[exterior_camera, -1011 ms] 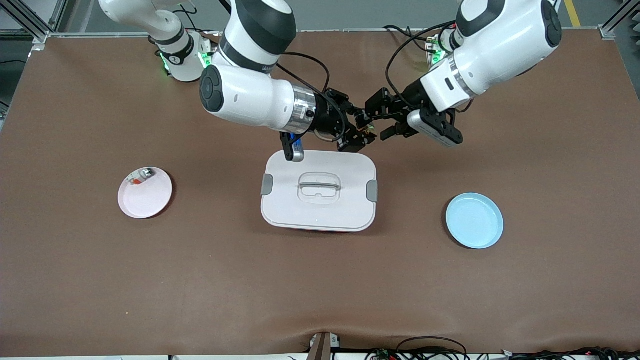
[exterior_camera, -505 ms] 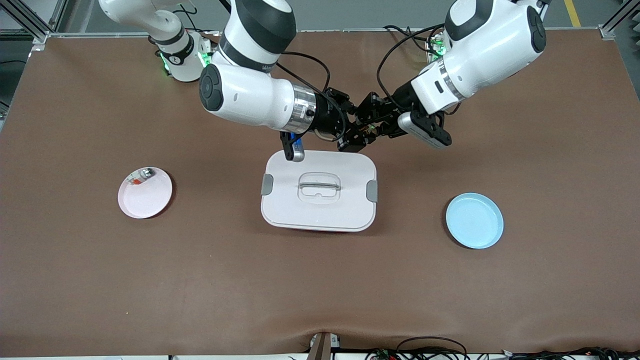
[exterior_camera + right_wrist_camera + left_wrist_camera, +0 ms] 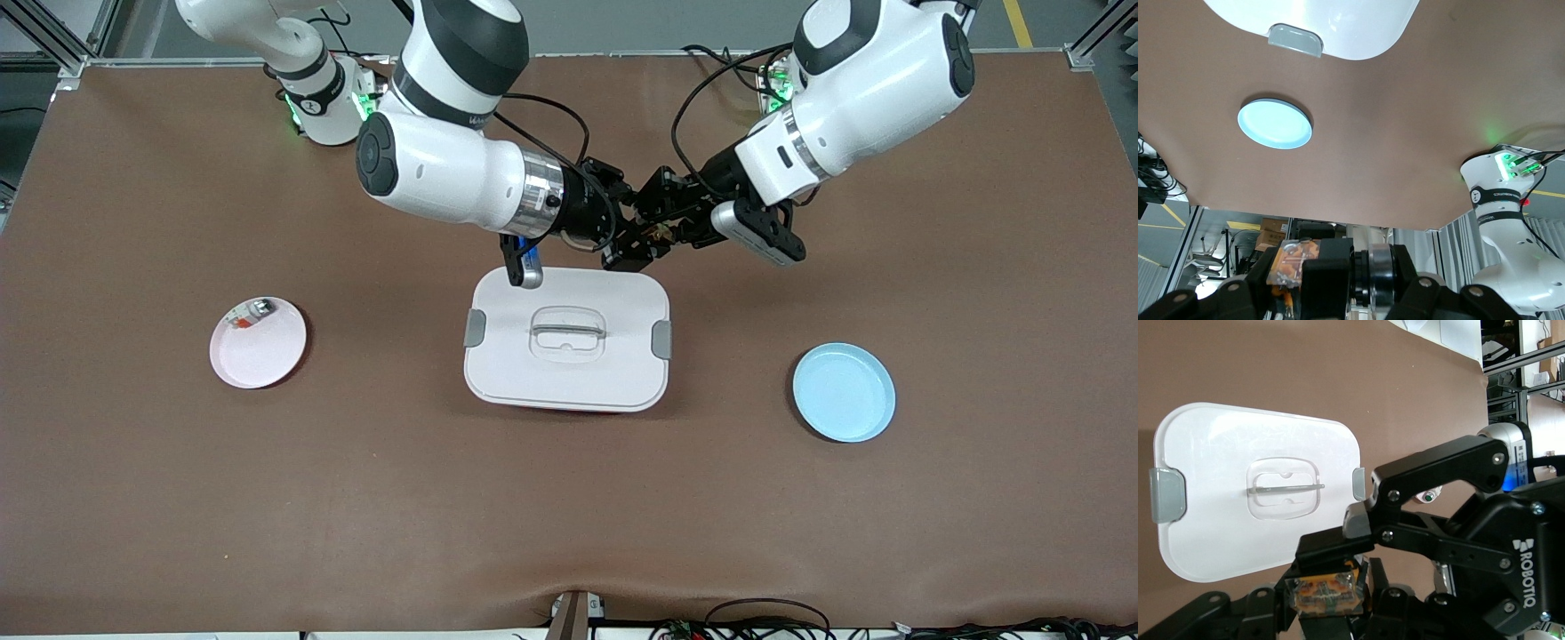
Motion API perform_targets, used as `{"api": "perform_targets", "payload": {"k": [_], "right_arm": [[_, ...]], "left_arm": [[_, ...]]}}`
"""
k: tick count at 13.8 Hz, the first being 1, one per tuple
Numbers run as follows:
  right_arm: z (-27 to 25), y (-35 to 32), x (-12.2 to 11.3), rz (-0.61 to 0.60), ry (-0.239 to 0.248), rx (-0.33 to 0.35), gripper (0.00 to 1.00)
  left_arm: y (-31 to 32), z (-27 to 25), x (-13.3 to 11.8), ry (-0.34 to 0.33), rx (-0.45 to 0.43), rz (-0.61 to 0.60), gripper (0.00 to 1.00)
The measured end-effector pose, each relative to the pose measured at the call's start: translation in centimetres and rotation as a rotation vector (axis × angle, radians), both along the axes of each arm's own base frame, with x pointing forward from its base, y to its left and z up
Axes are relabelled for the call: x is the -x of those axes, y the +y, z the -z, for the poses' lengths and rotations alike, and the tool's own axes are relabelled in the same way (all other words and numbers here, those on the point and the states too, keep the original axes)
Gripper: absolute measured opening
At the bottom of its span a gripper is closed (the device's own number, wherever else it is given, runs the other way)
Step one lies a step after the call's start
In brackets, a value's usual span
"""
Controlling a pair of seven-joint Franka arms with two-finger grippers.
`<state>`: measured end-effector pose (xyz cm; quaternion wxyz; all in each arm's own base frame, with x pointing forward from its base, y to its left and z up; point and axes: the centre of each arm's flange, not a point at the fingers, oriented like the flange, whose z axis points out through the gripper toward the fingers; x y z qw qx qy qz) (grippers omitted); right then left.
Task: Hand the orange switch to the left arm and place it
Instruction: 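Grasp the orange switch with the left gripper while the right gripper releases, then carry the switch with the left gripper while the right gripper withdraws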
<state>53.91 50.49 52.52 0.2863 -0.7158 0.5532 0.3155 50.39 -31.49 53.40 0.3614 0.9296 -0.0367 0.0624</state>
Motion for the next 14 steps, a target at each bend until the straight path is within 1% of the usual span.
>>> {"api": "perform_targets", "payload": {"k": [1, 2, 4, 5, 8, 11, 12, 13, 14], "right_arm": [[0.1, 0.3, 0.0, 0.007, -0.006, -0.004, 0.73], [0.2, 0.5, 0.0, 0.008, -0.006, -0.006, 0.75], [0.2, 0.1, -0.2, 0.002, 0.002, 0.002, 0.96], [0.1, 0.0, -0.3, -0.003, 0.006, 0.005, 1.0], [0.1, -0.3, -0.5, -0.001, 0.007, 0.006, 1.0], [-0.3, -1.8, -1.6, 0.016, 0.005, 0.008, 1.0], [-0.7, -2.7, -2.0, 0.001, 0.009, 0.016, 1.0], [-1.3, -3.8, -2.3, -0.029, 0.002, 0.022, 1.0], [-2.2, -5.2, -2.6, -0.076, -0.015, 0.026, 1.0]], "left_arm": [[0.3, 0.0, -0.2, -0.009, 0.0, 0.012, 0.43], [0.9, 0.3, -0.4, -0.024, -0.017, 0.044, 0.43], [3.9, 1.0, -1.6, -0.064, -0.092, 0.099, 0.42], [5.6, 1.3, -2.3, -0.074, -0.122, 0.108, 0.42], [8.3, 1.9, -3.1, -0.092, -0.2, 0.163, 0.42], [11.5, 3.7, -3.8, -0.111, -0.341, 0.28, 0.42], [13.2, 4.7, -4.4, -0.123, -0.381, 0.328, 0.42], [14.9, 5.9, -5.1, -0.138, -0.411, 0.385, 0.42], [16.7, 7.4, -5.9, -0.155, -0.436, 0.452, 0.42]]}}
